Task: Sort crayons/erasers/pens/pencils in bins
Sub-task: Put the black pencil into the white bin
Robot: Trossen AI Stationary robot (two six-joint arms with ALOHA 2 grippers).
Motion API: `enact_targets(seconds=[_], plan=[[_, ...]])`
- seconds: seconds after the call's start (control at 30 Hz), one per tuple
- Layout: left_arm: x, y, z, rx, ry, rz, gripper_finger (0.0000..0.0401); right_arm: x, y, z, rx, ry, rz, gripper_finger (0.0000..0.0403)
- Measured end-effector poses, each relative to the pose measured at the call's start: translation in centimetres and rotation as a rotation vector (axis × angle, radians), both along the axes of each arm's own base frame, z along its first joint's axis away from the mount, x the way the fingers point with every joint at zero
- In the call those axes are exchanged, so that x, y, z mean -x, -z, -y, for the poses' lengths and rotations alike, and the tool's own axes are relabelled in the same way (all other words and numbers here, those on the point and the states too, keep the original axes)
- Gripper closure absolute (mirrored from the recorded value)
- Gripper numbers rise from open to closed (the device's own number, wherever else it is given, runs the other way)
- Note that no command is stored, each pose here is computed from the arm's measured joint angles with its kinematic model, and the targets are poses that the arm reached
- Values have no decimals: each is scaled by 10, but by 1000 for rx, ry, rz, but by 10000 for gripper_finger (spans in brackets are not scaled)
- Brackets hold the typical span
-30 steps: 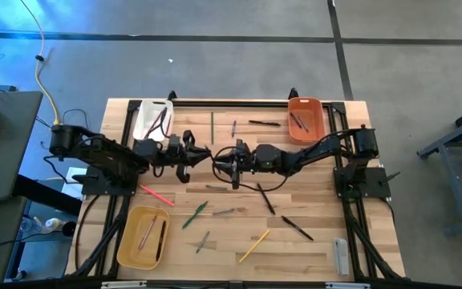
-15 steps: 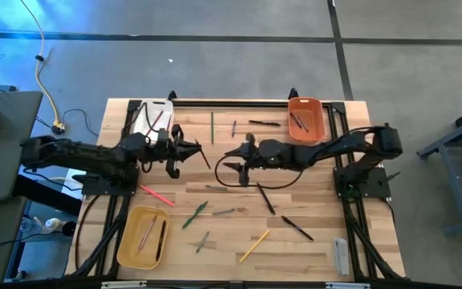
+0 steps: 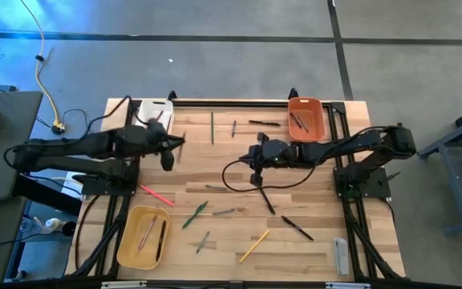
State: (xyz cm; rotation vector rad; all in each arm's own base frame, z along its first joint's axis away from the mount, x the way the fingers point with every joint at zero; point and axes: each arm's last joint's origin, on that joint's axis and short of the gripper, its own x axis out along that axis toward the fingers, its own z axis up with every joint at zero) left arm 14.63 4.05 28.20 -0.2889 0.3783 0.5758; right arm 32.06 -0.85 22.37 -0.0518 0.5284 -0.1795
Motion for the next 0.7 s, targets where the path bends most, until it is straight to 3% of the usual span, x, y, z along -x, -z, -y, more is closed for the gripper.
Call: enact_targets(seconds=[0.2, 0.37, 0.7], plan=[[28, -23, -3, 0, -233, -229, 401, 0, 2, 0, 14, -9, -11, 395], [39, -34, -19, -26, -362, -307, 401, 0, 2, 0, 22, -14, -13, 400], [40, -28, -76, 57, -430, -435, 401, 0, 2, -6, 34, -40, -15, 402]])
